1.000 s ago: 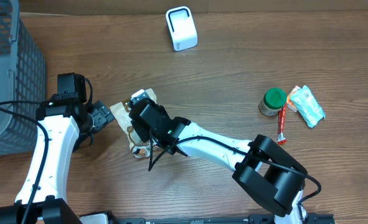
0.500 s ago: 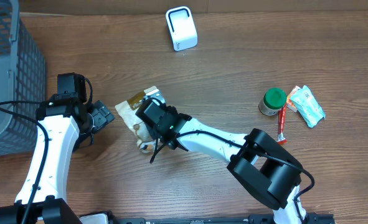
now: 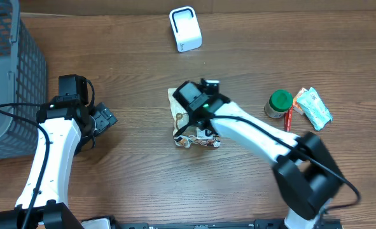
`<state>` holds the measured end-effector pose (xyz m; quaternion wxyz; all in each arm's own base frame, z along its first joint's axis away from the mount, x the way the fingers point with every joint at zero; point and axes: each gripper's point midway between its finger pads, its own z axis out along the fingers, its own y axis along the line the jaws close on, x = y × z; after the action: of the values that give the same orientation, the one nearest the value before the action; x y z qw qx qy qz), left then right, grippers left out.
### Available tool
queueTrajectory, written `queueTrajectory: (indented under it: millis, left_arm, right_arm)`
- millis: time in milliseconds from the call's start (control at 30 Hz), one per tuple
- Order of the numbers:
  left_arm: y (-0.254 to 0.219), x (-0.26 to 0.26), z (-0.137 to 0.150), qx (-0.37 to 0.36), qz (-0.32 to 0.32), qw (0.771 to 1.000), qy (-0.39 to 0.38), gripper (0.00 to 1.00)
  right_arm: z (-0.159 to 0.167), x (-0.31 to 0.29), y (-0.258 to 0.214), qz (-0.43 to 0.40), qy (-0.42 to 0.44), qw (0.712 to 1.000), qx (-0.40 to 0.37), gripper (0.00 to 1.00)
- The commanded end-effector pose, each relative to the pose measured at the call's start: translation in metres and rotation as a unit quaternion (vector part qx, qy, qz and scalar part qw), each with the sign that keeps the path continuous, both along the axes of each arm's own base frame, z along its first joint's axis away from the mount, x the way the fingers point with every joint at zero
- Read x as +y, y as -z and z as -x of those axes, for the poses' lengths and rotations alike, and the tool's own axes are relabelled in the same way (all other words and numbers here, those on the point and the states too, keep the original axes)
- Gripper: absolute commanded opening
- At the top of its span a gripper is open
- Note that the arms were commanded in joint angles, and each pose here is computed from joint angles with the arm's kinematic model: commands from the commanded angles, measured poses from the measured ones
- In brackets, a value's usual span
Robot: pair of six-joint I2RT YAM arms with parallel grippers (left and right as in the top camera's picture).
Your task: Scan the item barcode
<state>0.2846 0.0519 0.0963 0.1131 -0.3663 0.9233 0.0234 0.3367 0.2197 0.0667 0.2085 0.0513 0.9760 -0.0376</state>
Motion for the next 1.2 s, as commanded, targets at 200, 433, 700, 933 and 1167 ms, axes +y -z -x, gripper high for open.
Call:
queueTrajectory:
  millis: [200, 433, 700, 933, 1167]
  left_arm:
    - [-0.001, 0.003, 0.000, 0.000, -0.007, 1.000, 0.004, 1.00]
    - [-0.001, 0.003, 0.000, 0.000, -0.007, 1.000, 0.004, 1.00]
    - [-0.001, 0.003, 0.000, 0.000, -0.007, 1.000, 0.004, 1.00]
    - [-0.001, 0.003, 0.000, 0.000, -0.007, 1.000, 0.004, 1.00]
    - [-0.001, 0.003, 0.000, 0.000, -0.007, 1.000, 0.004, 1.00]
  right_arm:
    - [0.027, -0.046, -0.008, -0.017, 0.062, 0.994, 0.084, 0.29]
    - [0.048, -0.020, 0.042, -0.109, 0.040, 0.985, 0.126, 0.19]
    - [0.103, 0.049, 0.062, -0.279, 0.029, 0.934, 0.223, 0.18]
    - [0.118, 0.104, 0.049, -0.308, -0.066, 0.931, 0.182, 0.20]
    - [0.116, 0.139, 0.024, -0.349, -0.129, 0.916, 0.149, 0.22]
